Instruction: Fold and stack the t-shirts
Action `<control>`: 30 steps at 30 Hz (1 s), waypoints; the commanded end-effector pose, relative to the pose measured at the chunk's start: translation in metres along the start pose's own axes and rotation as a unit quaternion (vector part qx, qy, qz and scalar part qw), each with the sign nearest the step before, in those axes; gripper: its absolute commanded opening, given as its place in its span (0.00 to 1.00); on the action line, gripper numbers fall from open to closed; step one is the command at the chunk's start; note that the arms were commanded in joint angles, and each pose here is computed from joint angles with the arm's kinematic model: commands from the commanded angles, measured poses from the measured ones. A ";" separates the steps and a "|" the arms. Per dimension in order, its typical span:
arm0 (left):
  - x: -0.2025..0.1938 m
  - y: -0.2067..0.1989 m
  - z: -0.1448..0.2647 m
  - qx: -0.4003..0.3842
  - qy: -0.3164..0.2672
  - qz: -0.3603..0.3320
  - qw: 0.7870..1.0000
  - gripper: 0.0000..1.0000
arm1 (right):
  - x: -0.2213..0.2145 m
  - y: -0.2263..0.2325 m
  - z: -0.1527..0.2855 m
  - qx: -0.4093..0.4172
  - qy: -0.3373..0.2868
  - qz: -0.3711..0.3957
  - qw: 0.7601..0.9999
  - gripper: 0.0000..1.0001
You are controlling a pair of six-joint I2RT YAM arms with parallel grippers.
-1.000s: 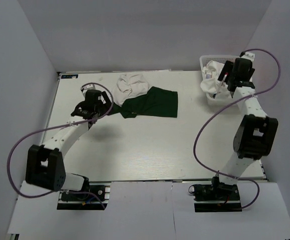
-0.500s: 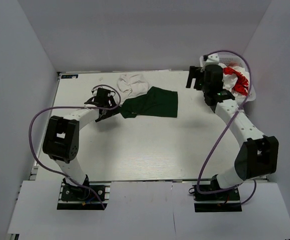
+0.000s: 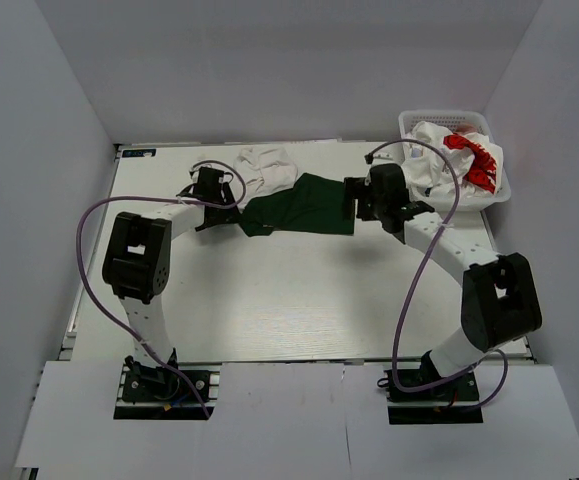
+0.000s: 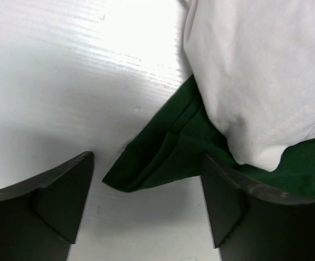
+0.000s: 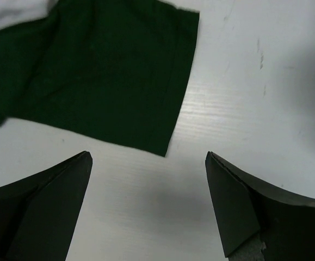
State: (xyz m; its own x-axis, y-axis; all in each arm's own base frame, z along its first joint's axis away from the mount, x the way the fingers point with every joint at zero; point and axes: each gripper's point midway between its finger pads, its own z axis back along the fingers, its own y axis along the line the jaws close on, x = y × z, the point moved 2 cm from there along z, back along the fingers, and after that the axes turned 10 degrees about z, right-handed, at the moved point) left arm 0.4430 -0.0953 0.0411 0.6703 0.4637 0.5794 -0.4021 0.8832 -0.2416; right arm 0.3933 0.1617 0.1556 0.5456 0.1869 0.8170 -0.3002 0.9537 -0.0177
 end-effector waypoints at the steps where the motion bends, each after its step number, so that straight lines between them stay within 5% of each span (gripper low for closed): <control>1: -0.012 -0.006 -0.010 -0.030 0.029 -0.007 0.999 0.84 | -0.021 0.009 -0.004 0.007 0.031 -0.012 0.999 0.90; 4: -0.029 -0.002 -0.011 -0.040 0.054 -0.015 0.998 0.61 | -0.041 0.013 -0.010 0.005 0.051 -0.018 0.999 0.90; 6: -0.038 -0.003 -0.011 -0.053 0.067 -0.015 0.996 0.08 | -0.052 0.017 -0.016 0.010 0.066 -0.024 0.998 0.90; 7: -0.039 -0.003 -0.008 -0.056 0.071 -0.009 0.996 0.00 | -0.054 0.021 -0.018 0.013 0.069 -0.022 0.997 0.90; 13: -0.047 -0.001 0.007 -0.085 0.065 -0.010 0.994 0.00 | -0.082 0.024 -0.048 -0.018 0.125 0.012 0.992 0.90; 23: -0.040 -0.012 0.059 -0.165 0.026 -0.009 0.986 0.00 | -0.082 0.022 -0.086 -0.061 0.114 0.008 0.992 0.89; 24: -0.042 -0.012 0.062 -0.169 0.028 -0.009 0.985 0.00 | -0.083 0.022 -0.088 -0.060 0.114 0.007 0.992 0.85; 28: -0.044 -0.011 0.067 -0.177 0.033 -0.016 0.984 0.00 | -0.085 0.031 -0.095 -0.041 0.116 0.007 0.992 0.33; 30: -0.050 -0.017 0.075 -0.197 0.042 -0.026 0.979 0.00 | -0.082 0.032 -0.092 -0.036 0.105 0.007 0.994 0.20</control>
State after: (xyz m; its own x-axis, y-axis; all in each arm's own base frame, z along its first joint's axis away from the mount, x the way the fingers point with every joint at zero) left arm 0.3764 -0.1256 0.0558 0.7294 0.4396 0.5242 -0.1902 0.8663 -0.4619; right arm 0.4081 0.1916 0.0355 0.7090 0.2531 0.6583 -0.2522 0.9627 -0.0985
